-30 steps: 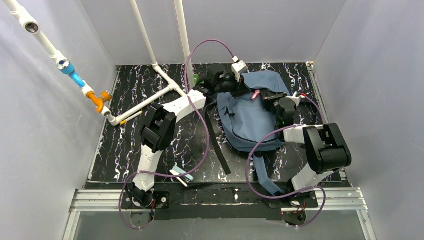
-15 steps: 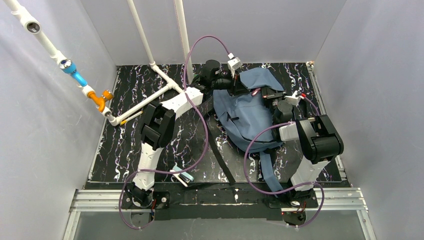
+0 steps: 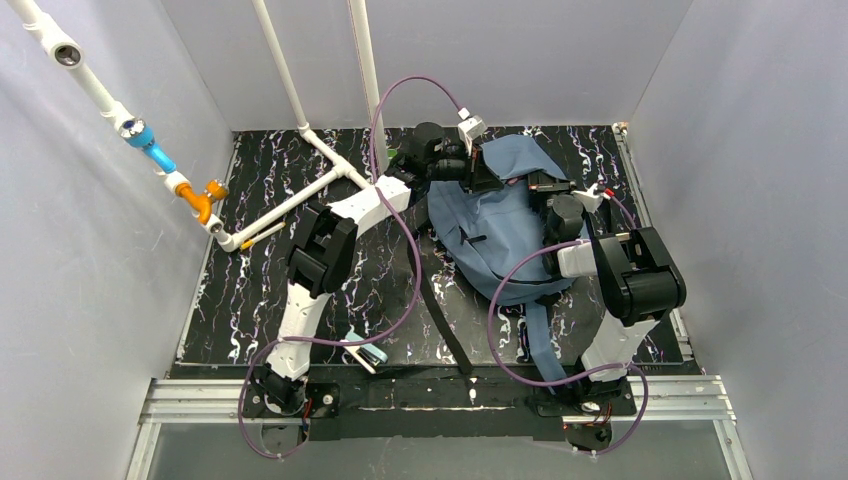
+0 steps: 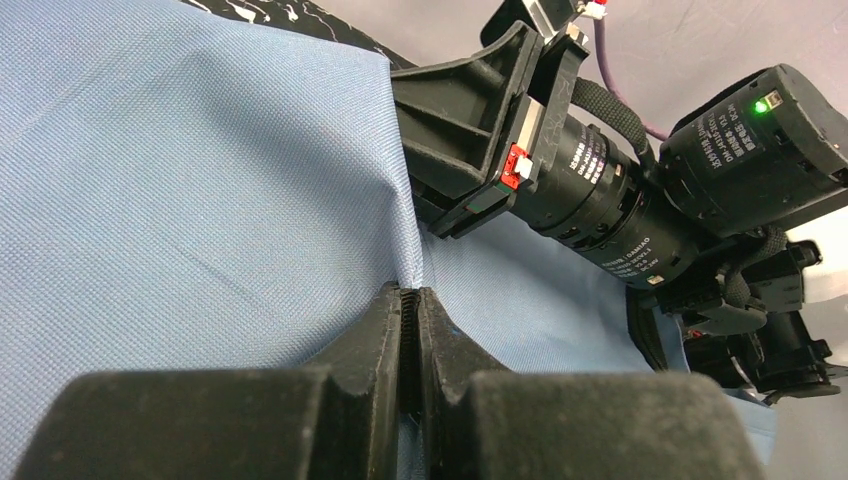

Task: Pack the student bag
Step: Place the stationery in the student bag, then pick up the stationery from the center of the board.

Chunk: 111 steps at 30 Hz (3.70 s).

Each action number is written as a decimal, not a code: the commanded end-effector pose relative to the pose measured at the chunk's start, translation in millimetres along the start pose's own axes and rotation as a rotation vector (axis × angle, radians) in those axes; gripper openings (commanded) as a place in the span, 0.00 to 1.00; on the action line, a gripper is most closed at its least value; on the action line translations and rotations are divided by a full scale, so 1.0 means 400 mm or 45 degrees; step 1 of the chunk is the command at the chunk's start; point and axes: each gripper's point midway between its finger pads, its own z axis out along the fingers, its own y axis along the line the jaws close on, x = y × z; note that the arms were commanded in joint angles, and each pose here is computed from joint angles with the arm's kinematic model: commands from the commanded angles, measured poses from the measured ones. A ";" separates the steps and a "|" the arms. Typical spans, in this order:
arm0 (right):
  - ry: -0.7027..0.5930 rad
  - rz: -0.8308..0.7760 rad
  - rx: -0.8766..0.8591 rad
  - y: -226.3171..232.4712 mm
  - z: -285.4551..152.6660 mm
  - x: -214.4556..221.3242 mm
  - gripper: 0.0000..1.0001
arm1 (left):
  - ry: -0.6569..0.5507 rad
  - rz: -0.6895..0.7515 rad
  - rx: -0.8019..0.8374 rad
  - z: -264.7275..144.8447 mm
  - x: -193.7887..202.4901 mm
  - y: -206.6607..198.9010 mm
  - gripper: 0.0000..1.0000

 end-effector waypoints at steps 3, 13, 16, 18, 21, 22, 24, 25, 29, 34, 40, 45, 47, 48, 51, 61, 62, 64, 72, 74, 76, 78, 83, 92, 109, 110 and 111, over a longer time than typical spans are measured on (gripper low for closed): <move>-0.165 -0.070 0.047 0.021 0.054 -0.086 0.01 | 0.037 -0.015 0.247 -0.017 -0.044 -0.173 0.00; 0.240 -0.446 0.060 -0.062 -0.020 0.062 0.42 | 0.052 -0.044 0.237 0.014 -0.019 -0.207 0.00; 0.300 -0.512 0.072 -0.067 -0.070 0.064 0.44 | 0.041 -0.066 0.178 0.016 -0.013 -0.193 0.00; 0.350 -0.549 0.076 -0.057 -0.090 0.069 0.33 | 0.033 -0.094 0.127 0.016 -0.007 -0.176 0.00; 0.463 -0.654 0.076 -0.024 -0.107 0.084 0.47 | 0.028 -0.129 0.084 0.015 0.000 -0.174 0.00; 0.490 -0.697 0.092 -0.015 -0.114 0.082 0.58 | 0.025 -0.139 0.065 0.013 0.003 -0.171 0.03; 0.605 -0.791 0.158 -0.008 -0.139 0.089 0.70 | 0.015 -0.162 0.017 0.003 0.006 -0.168 0.07; 0.650 -0.852 0.226 -0.018 -0.156 0.080 0.74 | 0.006 -0.172 -0.008 -0.003 0.004 -0.167 0.09; 0.779 -1.011 0.401 -0.056 -0.254 0.045 0.81 | -0.016 -0.223 -0.084 -0.027 0.003 -0.171 0.27; 0.918 -1.108 0.524 -0.115 -0.401 0.015 0.83 | -0.016 -0.278 -0.150 -0.041 0.015 -0.166 0.43; 0.911 -1.213 0.421 -0.026 -0.481 -0.030 0.93 | 0.021 -0.302 -0.189 -0.061 0.015 -0.210 0.51; 1.039 -1.182 0.237 0.023 -0.519 0.016 0.98 | 0.037 -0.318 -0.315 -0.135 -0.014 -0.264 0.64; 1.071 -1.165 0.148 0.050 -0.525 0.038 0.98 | 0.067 -0.276 -0.399 -0.185 -0.020 -0.284 0.67; 1.063 -1.177 0.109 0.070 -0.528 0.043 0.98 | 0.069 -0.241 -0.431 -0.214 -0.029 -0.299 0.68; 0.993 -1.280 -0.023 0.148 -0.534 0.055 0.98 | 0.031 -0.140 -0.556 -0.323 -0.059 -0.347 0.70; 1.364 -1.502 -0.332 0.186 -0.736 0.466 0.98 | -0.209 0.114 -1.194 -0.790 -0.085 -0.439 0.77; 1.403 -1.517 -0.371 0.181 -0.769 0.514 0.98 | -0.266 0.134 -1.218 -0.830 -0.099 -0.462 0.78; 1.489 -1.553 -0.447 0.161 -0.834 0.608 0.98 | -0.394 0.177 -1.240 -0.903 -0.127 -0.513 0.79; 1.788 -1.771 -0.558 0.037 -1.006 0.873 0.98 | -0.678 0.276 -1.323 -1.046 -0.171 -0.585 0.84; 1.790 -1.881 -0.541 0.012 -1.019 0.893 0.98 | -0.646 0.268 -1.319 -1.035 -0.160 -0.577 0.84; 1.798 -1.956 -0.497 -0.010 -1.021 0.904 0.98 | -0.608 0.253 -1.311 -1.020 -0.147 -0.568 0.84; 1.820 -2.013 -0.483 -0.037 -1.035 0.910 0.98 | -0.582 0.243 -1.299 -1.006 -0.137 -0.560 0.85; 1.792 -2.132 -0.462 -0.079 -1.053 0.925 0.98 | -0.551 0.239 -1.286 -0.989 -0.127 -0.550 0.86; 1.777 -2.213 -0.403 -0.135 -1.046 0.928 0.93 | -0.537 0.237 -1.293 -0.994 -0.110 -0.548 0.86; 1.618 -1.837 -0.551 0.062 -0.973 0.922 0.33 | -0.472 0.196 -1.291 -0.958 -0.083 -0.515 0.87; 1.600 -1.755 -0.558 0.101 -0.945 0.914 0.32 | -0.474 0.192 -1.291 -0.957 -0.083 -0.514 0.87; 1.579 -1.652 -0.563 0.146 -0.912 0.894 0.32 | -0.478 0.191 -1.290 -0.956 -0.085 -0.514 0.87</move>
